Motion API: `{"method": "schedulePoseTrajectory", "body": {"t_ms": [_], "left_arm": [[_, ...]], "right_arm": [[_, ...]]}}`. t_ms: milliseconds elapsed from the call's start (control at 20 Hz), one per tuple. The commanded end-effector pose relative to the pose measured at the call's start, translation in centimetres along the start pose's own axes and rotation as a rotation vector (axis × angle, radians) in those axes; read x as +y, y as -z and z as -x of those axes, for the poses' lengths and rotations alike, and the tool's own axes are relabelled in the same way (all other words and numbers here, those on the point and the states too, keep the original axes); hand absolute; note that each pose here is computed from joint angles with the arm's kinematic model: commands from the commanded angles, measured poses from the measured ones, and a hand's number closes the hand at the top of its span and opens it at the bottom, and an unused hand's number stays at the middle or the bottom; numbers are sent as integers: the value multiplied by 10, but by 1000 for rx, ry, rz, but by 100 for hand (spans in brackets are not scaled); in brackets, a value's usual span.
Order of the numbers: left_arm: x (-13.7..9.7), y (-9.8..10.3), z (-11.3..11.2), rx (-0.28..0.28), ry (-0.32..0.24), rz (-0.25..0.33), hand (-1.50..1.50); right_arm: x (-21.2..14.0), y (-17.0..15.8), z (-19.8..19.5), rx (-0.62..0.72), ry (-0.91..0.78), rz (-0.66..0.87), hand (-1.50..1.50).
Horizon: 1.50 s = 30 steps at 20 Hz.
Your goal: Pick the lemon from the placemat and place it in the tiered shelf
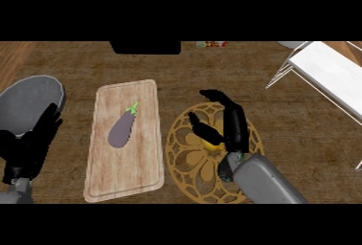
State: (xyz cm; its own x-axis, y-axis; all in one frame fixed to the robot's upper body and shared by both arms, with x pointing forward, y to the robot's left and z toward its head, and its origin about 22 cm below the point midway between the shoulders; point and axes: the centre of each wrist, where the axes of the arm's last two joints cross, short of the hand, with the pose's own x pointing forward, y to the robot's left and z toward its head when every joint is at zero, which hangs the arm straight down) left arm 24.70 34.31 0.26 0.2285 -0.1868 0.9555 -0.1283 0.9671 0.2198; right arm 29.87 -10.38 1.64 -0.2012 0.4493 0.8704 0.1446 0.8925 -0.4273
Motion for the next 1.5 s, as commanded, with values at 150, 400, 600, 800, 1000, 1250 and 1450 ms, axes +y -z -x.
{"method": "schedulePoseTrajectory", "body": {"t_ms": [150, 400, 600, 800, 1000, 1250, 1450], "left_arm": [[20, -13, 14, 24, 5, -6, 0], [14, -16, 16, 53, 5, -19, 0], [22, -23, 19, 44, 3, -14, 0], [25, -17, 12, 30, 6, -2, 0], [10, -13, 14, 33, -9, -2, 0], [7, -20, 14, 28, -31, 7, 0], [13, -8, -9, 0, -11, 19, 0]], "right_arm": [[69, -62, -18, -14, -147, 21, -150], [49, -36, -10, 92, -460, -24, -150], [48, -25, -31, 211, -675, -115, -150], [58, -24, -49, 307, -905, -322, -150], [61, -26, -85, 361, -1035, -422, -150], [48, -19, -108, 408, -1157, -440, -150], [44, -6, -92, 444, -1163, -457, -150]]}}
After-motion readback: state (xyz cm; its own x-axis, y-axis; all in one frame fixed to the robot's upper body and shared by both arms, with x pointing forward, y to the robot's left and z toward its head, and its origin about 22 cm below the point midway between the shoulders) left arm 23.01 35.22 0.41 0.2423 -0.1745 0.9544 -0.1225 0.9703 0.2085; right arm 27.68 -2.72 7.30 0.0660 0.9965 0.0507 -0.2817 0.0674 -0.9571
